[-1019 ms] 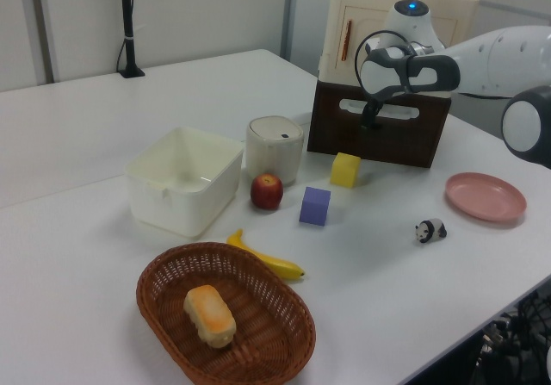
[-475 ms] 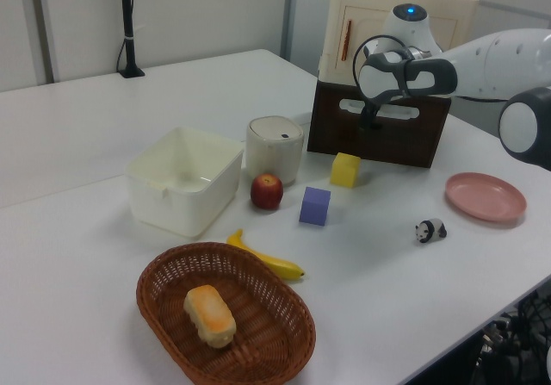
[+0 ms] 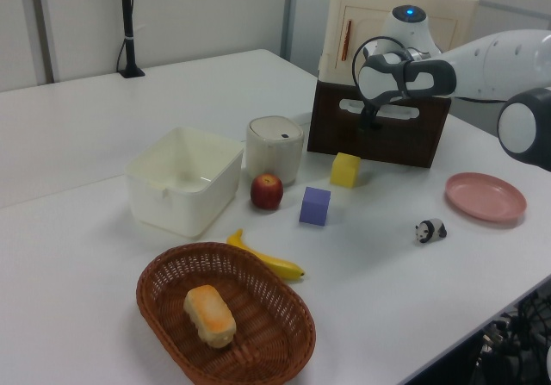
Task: Slide the drawer open
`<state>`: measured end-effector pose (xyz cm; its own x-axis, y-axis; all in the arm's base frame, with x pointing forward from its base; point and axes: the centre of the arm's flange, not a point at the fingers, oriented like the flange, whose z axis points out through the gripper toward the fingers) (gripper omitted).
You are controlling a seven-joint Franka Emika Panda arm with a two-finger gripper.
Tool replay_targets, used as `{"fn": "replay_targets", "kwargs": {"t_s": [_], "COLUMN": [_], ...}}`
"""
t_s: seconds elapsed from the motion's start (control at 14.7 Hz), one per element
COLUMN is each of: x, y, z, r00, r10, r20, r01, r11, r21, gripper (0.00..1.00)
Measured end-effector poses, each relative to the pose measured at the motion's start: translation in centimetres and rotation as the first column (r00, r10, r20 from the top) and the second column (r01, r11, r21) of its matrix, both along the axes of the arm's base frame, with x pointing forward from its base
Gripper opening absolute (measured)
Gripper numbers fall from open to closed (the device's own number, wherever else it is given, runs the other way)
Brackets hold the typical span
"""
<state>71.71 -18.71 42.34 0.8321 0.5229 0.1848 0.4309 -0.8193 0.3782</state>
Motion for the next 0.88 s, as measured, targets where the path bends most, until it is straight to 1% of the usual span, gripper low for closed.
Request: {"fn": "replay_targets", "kwargs": {"t_s": [0.07,0.14,0.2,0.27,0.34,0.41,0.48,0.75,0.82,0.88], "x": [0.0,0.0,0.0,0.0,0.0,0.02,0.04,0.04,0.05,0.06], "y": [0.0,0.0,0.0,0.0,0.0,-0.03,-0.06,-0.06,-0.08,-0.1], "z": [0.0,0.0,0.01,0.02,0.02,0.1,0.17,0.17,0.22,0.27], "r00": [1.0,1.0,1.0,1.0,1.0,1.0,1.0,1.0,1.0,1.0], "r10": [0.0,0.0,0.0,0.0,0.0,0.0,0.0,0.0,0.0,-0.001], "r20": [0.0,0.0,0.0,0.0,0.0,0.003,0.004,0.004,0.005,0.006], "r01": [0.0,0.0,0.0,0.0,0.0,0.0,0.0,0.0,0.0,0.001], "r11": [1.0,1.0,1.0,1.0,1.0,1.0,1.0,1.0,1.0,1.0], "r21": [0.0,0.0,0.0,0.0,0.0,-0.001,-0.001,-0.001,-0.002,-0.002], "gripper": [0.97,0.88,0.87,0.83,0.83,0.76,0.74,0.74,0.7,0.7]}}
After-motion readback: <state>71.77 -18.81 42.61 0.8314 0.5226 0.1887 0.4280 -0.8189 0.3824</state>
